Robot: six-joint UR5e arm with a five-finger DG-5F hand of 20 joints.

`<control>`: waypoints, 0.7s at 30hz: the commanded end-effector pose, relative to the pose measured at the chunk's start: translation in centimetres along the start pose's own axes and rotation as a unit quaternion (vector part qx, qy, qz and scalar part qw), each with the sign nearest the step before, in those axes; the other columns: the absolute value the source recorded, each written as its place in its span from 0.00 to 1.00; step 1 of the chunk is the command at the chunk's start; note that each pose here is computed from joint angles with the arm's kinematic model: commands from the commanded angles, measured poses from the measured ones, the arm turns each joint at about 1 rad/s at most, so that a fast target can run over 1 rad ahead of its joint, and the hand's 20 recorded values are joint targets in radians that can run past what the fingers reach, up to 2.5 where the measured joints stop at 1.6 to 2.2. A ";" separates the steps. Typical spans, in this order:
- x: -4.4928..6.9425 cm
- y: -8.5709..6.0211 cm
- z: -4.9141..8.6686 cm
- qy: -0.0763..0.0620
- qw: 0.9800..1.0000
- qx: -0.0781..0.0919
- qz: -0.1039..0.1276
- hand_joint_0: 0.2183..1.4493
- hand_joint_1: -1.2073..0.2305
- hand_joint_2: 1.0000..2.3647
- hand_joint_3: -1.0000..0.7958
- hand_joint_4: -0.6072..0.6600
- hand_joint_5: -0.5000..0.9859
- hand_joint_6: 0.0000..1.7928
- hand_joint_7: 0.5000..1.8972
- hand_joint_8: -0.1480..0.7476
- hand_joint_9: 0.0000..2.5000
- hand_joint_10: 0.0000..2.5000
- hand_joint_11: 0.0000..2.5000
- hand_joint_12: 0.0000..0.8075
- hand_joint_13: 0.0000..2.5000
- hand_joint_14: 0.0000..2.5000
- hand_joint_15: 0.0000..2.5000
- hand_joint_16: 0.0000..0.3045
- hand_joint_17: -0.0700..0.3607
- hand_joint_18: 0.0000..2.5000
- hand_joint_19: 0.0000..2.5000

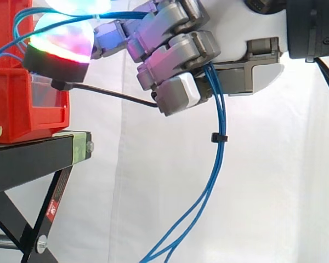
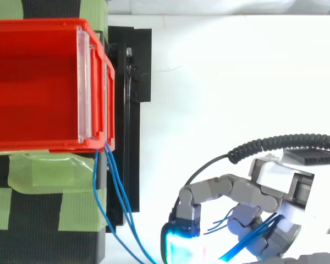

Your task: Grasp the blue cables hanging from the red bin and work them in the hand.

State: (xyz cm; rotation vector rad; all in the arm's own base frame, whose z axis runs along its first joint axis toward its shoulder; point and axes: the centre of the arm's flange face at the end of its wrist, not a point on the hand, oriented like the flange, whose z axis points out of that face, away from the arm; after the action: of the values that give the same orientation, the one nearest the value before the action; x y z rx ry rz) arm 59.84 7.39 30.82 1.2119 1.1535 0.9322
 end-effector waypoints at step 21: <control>-0.1 0.0 0.0 0.000 1.000 0.000 0.000 0.63 0.28 0.00 0.71 0.65 0.50 0.44 0.49 0.76 0.71 1.00 1.00 0.88 0.81 1.00 0.79 0.78 0.58 1.00 0.26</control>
State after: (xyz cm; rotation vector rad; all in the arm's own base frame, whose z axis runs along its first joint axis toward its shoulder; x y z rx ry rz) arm 59.85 7.36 30.81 1.2121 1.1533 0.9318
